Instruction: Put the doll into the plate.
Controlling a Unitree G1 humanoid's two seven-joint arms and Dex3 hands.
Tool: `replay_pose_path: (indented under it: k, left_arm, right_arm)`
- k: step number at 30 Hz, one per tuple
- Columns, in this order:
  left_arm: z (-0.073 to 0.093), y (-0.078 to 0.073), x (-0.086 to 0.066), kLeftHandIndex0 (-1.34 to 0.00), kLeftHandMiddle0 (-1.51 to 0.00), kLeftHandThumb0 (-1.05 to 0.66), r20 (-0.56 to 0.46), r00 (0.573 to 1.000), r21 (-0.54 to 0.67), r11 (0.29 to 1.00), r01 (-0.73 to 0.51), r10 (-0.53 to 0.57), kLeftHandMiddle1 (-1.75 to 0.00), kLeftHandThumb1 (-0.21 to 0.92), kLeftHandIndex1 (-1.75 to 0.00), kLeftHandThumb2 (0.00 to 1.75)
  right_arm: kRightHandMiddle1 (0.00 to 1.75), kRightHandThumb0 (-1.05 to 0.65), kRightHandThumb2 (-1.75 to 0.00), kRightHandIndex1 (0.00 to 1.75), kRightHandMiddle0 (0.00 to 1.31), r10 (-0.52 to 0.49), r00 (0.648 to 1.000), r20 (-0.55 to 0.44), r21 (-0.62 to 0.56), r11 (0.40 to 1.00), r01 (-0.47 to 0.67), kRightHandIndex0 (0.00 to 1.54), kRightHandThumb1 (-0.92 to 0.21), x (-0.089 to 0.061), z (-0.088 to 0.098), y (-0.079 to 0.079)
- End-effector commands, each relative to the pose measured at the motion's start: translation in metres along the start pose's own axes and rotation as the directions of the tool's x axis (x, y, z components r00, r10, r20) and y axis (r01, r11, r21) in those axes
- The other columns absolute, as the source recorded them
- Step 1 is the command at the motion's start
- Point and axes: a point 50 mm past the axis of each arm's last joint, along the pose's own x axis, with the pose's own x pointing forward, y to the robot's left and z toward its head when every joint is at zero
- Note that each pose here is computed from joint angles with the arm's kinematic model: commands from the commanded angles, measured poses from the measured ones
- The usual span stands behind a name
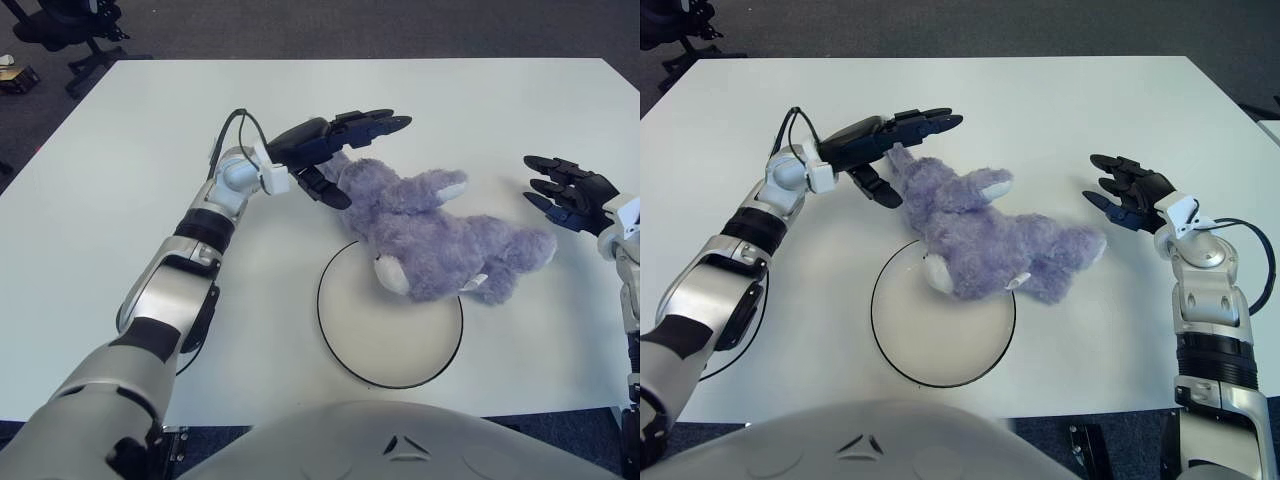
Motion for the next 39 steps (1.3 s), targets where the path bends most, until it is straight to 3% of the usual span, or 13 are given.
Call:
replay_pose_path:
  k: [1,22,27,30,33,39]
  left_arm:
    - [-0.001,0.004,0.007,-0.30,-0.31,-0.93,-0.016,1.000,0.017,1.000,0.024,-0.024,-0.01,0.92,-0.07,0.29]
    - [-0.005,-0.001,0.014,-0.35,-0.33,-0.92,-0.066,0.981,0.060,0.981,0.185,-0.181,-0.01,0.92,-0.06,0.20]
    - [-0.005,-0.003,0.014,-0.35,-0.37,-0.90,-0.063,0.921,0.104,0.916,0.388,-0.383,-0.02,0.92,-0.05,0.16]
    - [-0.006,-0.002,0.015,-0.35,-0.38,-0.89,-0.087,0.842,0.091,0.837,0.539,-0.533,-0.02,0.92,-0.05,0.15]
    - [-0.006,0.002,0.017,-0.35,-0.39,-0.88,-0.088,0.807,0.064,0.805,0.590,-0.584,-0.02,0.92,-0.05,0.14]
    - [-0.006,0.005,0.018,-0.36,-0.41,-0.87,-0.050,0.779,-0.001,0.780,0.625,-0.625,-0.02,0.92,-0.04,0.13]
  right_arm:
    - [0.01,-0.70,-0.33,0.00,0.41,0.011,1.000,0.000,-0.003,1.000,-0.011,0.41,-0.92,-0.002,-0.001,0.000]
    - [0.01,-0.70,-0.32,0.00,0.41,0.022,1.000,-0.008,-0.004,1.000,-0.022,0.41,-0.92,-0.003,-0.002,0.002]
    - [0.01,-0.70,-0.32,0.00,0.41,0.024,1.000,-0.010,-0.001,1.000,-0.024,0.41,-0.92,-0.003,-0.003,0.001]
    - [0.01,-0.70,-0.32,0.00,0.41,0.024,1.000,-0.011,-0.001,1.000,-0.024,0.41,-0.92,-0.003,-0.003,0.001]
    - [0.01,-0.70,-0.32,0.00,0.41,0.025,1.000,-0.012,-0.003,1.000,-0.025,0.41,-0.92,-0.003,-0.003,0.001]
    - [0.00,-0.70,-0.32,0.00,0.41,0.027,1.000,-0.014,-0.005,1.000,-0.027,0.41,-0.92,-0.004,-0.004,0.001]
